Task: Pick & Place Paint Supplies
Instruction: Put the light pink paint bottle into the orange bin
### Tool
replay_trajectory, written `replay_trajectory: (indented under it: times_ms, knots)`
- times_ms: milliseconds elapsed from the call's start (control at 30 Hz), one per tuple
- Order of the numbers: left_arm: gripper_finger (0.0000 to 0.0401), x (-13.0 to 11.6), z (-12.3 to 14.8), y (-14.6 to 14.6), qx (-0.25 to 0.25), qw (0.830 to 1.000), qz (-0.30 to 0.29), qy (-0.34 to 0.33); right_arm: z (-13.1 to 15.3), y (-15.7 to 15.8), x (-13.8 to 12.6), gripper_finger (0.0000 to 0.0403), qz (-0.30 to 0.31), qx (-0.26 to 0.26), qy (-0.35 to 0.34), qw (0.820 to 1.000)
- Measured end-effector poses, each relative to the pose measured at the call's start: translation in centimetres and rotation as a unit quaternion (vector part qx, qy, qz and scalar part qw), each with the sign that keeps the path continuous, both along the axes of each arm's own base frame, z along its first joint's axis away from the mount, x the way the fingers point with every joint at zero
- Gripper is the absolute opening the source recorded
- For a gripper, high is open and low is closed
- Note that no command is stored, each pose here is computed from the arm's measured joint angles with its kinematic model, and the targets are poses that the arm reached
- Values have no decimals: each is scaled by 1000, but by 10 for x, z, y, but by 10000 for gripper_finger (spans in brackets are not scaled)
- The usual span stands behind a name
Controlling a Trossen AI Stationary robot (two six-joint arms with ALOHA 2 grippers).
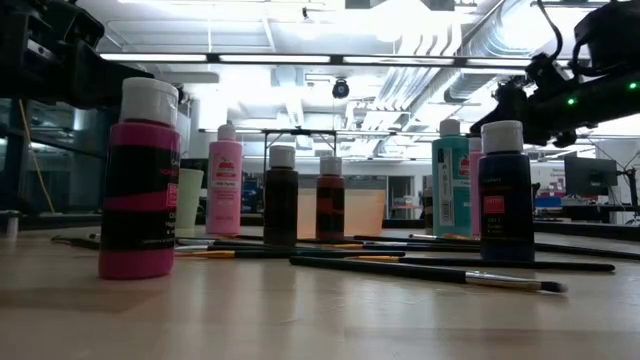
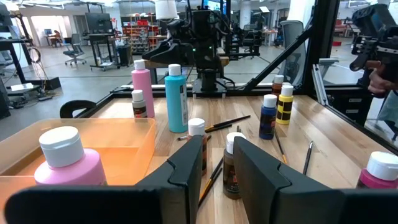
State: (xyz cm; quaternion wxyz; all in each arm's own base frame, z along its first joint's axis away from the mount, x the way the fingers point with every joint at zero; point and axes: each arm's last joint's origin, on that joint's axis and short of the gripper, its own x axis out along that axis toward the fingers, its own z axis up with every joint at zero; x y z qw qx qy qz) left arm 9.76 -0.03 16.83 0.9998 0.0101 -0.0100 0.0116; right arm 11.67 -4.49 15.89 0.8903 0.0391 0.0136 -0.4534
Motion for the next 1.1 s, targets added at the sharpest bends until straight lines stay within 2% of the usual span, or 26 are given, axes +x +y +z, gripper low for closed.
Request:
replay_trajectory:
  times_ms: [400,567,933,1100]
  knots:
    - [88,0,0,0,0,1000,0,0,-8,-16,7,317,-12,14,12,1000]
    - [88,0,0,0,0,1000,0,0,-9,-22,9,310,-28,22,-9,999]
    - [88,0,0,0,0,1000,0,0,-16,-31,12,235,-22,33,4,999]
    - [88,0,0,0,0,1000,0,0,-11,-32,13,200,-19,16,-9,1000]
